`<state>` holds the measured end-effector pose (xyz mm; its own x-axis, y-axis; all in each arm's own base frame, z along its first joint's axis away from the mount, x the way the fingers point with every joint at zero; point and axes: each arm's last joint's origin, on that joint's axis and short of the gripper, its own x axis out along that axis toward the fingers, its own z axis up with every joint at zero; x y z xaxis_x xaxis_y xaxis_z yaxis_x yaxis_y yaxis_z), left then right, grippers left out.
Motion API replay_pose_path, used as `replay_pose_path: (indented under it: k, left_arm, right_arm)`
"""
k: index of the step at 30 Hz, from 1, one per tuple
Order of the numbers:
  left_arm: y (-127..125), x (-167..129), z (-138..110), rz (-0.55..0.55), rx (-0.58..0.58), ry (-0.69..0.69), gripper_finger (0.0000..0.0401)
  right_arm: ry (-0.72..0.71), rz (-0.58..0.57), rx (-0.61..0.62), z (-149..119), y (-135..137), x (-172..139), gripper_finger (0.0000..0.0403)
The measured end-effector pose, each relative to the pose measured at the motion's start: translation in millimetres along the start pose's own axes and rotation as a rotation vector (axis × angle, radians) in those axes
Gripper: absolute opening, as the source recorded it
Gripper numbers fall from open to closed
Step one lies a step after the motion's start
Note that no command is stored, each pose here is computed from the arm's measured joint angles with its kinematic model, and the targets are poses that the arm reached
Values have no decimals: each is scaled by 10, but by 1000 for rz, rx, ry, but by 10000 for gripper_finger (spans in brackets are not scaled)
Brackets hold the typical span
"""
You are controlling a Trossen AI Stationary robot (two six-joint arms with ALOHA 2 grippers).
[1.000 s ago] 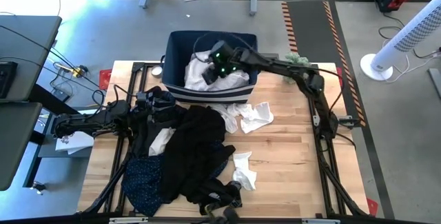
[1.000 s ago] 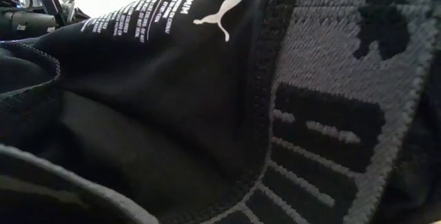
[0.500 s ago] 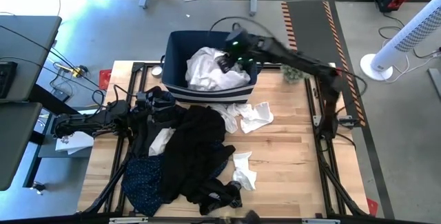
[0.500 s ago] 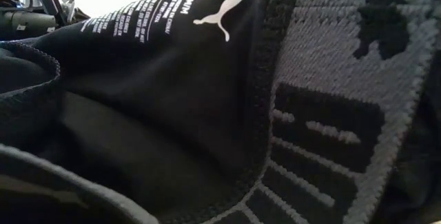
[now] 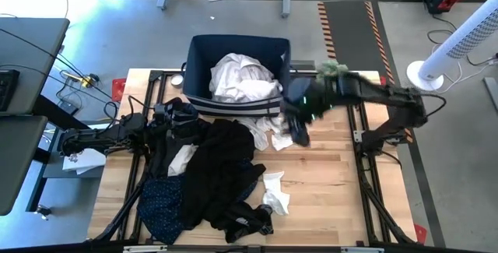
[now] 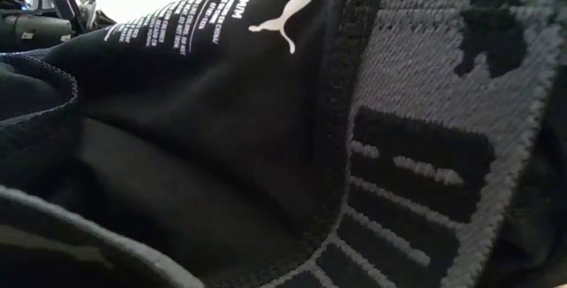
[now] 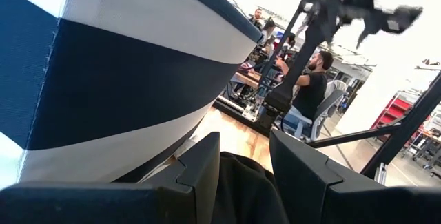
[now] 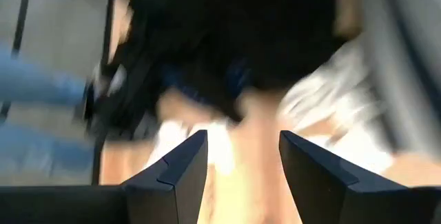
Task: Sort clothes
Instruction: Put the bottom right white sock into the laundry bin
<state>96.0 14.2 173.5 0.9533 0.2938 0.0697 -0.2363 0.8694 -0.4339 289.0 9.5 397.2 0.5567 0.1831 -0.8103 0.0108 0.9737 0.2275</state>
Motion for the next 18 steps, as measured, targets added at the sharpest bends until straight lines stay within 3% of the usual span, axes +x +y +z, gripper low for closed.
replay_pose_path:
  k: [4, 8, 12, 18]
  left_arm:
    - [0, 0, 0, 0, 0, 0, 126]
    - [0, 0, 0, 0, 0, 0, 126]
    - [0, 0, 0, 0, 0, 0, 126]
    - [0, 0, 0, 0, 0, 0, 126]
  right_arm:
    - [111, 112, -77, -348, 204, 515, 176]
    - [81, 231, -155, -557, 339, 980, 176]
    - [59, 238, -164, -723, 418, 1438, 176]
    - [85, 240, -190, -810, 522, 1885, 201]
